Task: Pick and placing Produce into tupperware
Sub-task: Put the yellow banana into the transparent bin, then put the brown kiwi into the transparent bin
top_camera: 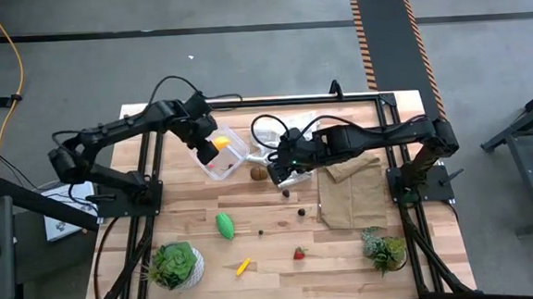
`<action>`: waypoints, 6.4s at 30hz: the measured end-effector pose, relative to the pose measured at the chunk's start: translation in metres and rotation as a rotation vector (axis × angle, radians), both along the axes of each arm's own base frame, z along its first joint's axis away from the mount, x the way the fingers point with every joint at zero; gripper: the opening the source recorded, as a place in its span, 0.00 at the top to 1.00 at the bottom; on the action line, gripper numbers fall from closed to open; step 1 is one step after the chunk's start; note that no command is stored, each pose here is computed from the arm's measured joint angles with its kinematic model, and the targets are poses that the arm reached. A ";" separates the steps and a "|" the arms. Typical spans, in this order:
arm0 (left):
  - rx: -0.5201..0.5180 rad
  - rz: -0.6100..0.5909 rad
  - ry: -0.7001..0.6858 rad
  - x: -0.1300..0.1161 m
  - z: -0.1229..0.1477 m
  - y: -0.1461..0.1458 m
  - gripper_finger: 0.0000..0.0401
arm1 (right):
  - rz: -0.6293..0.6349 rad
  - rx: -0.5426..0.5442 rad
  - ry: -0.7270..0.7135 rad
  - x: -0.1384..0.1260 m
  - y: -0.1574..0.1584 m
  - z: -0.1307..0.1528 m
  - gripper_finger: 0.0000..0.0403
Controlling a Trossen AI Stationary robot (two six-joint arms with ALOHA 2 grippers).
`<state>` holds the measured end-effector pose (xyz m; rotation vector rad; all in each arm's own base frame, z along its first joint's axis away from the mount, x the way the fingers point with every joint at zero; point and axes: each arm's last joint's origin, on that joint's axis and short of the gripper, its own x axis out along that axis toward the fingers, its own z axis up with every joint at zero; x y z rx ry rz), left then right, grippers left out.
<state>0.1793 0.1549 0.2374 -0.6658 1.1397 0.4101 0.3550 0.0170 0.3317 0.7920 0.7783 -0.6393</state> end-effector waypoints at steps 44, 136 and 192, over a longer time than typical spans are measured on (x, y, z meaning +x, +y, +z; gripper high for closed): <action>-0.069 -0.066 0.077 0.034 -0.037 0.009 0.52 | 0.025 -0.058 0.027 -0.002 0.003 -0.001 0.37; 0.243 -0.595 0.066 0.192 -0.017 -0.027 0.41 | -0.083 -0.298 0.125 -0.148 0.038 0.068 0.37; 0.037 -0.665 0.269 0.194 -0.073 -0.027 0.40 | -0.091 -0.329 0.114 -0.147 0.038 0.068 0.37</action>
